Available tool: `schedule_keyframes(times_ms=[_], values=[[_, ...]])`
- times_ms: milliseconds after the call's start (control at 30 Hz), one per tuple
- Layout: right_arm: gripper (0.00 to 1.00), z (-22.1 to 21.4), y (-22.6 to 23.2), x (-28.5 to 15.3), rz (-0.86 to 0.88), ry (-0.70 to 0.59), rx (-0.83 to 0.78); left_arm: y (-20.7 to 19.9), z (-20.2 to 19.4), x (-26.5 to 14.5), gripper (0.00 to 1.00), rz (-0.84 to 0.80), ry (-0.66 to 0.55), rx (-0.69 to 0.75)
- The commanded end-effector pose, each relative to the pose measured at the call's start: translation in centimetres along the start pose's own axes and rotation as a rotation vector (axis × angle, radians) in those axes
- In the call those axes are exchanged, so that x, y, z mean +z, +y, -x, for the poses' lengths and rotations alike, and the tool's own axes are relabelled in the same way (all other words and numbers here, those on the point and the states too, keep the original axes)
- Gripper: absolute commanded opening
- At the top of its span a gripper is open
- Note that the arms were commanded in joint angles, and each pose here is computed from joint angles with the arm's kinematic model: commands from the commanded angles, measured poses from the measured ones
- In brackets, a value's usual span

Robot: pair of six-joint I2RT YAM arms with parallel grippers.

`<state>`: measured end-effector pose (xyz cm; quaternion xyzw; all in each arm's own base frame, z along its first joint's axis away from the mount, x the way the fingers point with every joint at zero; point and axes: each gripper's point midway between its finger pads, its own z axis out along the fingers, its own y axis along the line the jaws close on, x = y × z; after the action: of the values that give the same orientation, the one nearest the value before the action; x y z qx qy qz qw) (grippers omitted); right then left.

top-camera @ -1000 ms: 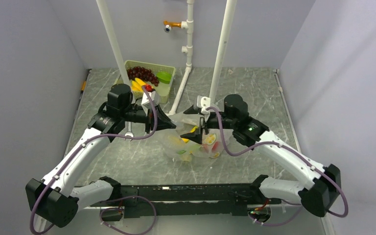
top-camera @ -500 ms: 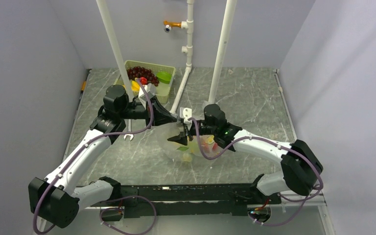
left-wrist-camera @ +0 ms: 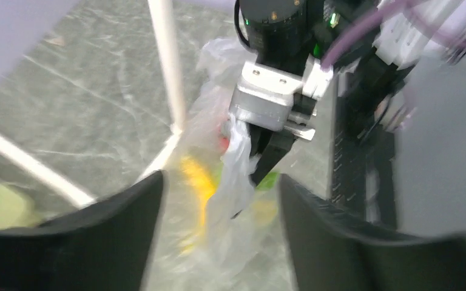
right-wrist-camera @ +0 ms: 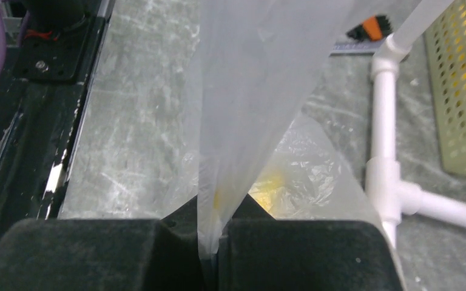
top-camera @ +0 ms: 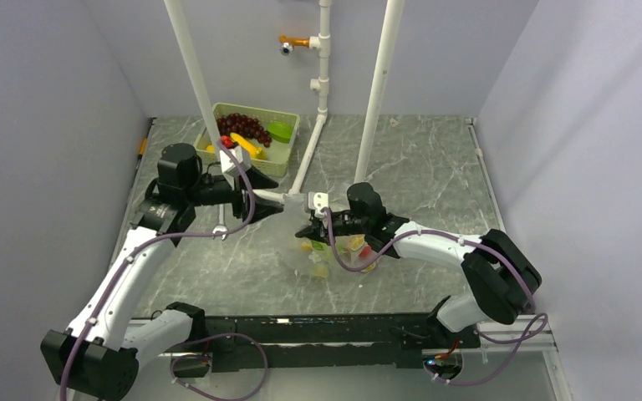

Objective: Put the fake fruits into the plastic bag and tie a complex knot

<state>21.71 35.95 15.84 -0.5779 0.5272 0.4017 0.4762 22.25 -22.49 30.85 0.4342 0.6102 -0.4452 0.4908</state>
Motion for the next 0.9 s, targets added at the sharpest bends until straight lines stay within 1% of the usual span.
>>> schedule_keyframes(times_ms=[0,33,100,167,233,300,333,367,400,433,467,500,533,567,600,667,700,767,867], values=[[0.0,-0.5,1.1,-0.6,0.062,0.017,0.019,-0.5,-2.4,-2.3,0.86,-0.014,0.161,0.244],[0.0,0.0,1.0,-0.7,0.063,0.008,0.019,-0.7,-3.9,-2.5,0.89,-0.04,0.204,0.258],[0.0,0.9,0.9,-0.8,0.064,-0.012,0.014,-1.1,-5.9,-2.9,0.9,-0.096,0.258,0.308],[0.0,1.5,1.0,-0.9,0.071,-0.024,0.014,-1.1,-7.5,-2.7,0.9,-0.147,0.287,0.314],[0.0,2.1,1.0,-1.1,0.077,-0.037,0.015,-1.0,-8.4,-2.3,0.88,-0.184,0.303,0.286],[0.0,2.7,1.0,-1.3,0.076,-0.05,0.012,-0.9,-9.4,-1.9,0.84,-0.221,0.332,0.266],[0.0,3.0,0.9,-1.4,0.076,-0.057,0.011,-0.9,-9.9,-1.4,0.78,-0.234,0.345,0.257],[0.0,3.4,0.8,-1.4,0.07,-0.068,0.011,-0.7,-10.0,-0.8,0.71,-0.229,0.347,0.255],[0.0,3.7,0.7,-1.4,0.068,-0.08,0.014,-0.7,-10.1,-0.2,0.6,-0.227,0.345,0.239],[0.03,4.2,0.6,-1.5,0.065,-0.093,0.017,-0.8,-10.1,0.4,0.45,-0.226,0.337,0.229],[0.11,4.5,0.5,-1.4,0.065,-0.104,0.025,-0.5,-9.7,1.2,0.26,-0.215,0.315,0.239],[0.2,5.0,0.5,-1.3,0.065,-0.116,0.031,-0.7,-9.4,1.8,0.05,-0.213,0.293,0.213],[0.3,5.1,0.4,-1.3,0.064,-0.121,0.051,-0.6,-8.9,2.3,0.0,-0.203,0.265,0.177],[0.45,5.1,0.3,-1.1,0.063,-0.126,0.063,-0.6,-8.2,2.7,0.0,-0.195,0.233,0.122],[0.53,5.0,0.3,-1.0,0.06,-0.129,0.073,-0.6,-7.8,3.1,0.0,-0.185,0.206,0.076],[0.66,4.5,0.2,-0.8,0.054,-0.131,0.09,-0.6,-7.1,3.6,0.0,-0.161,0.148,0.007],[0.7,4.3,0.3,-0.7,0.056,-0.134,0.095,-0.4,-6.9,3.9,0.0,-0.139,0.118,-0.021],[0.73,4.1,0.4,-0.3,0.062,-0.14,0.104,0.1,-6.6,4.2,0.0,-0.091,0.065,-0.066],[0.71,4.4,-0.2,0.3,0.045,-0.166,0.124,-0.1,-5.8,4.9,0.0,-0.092,-0.013,-0.161]])
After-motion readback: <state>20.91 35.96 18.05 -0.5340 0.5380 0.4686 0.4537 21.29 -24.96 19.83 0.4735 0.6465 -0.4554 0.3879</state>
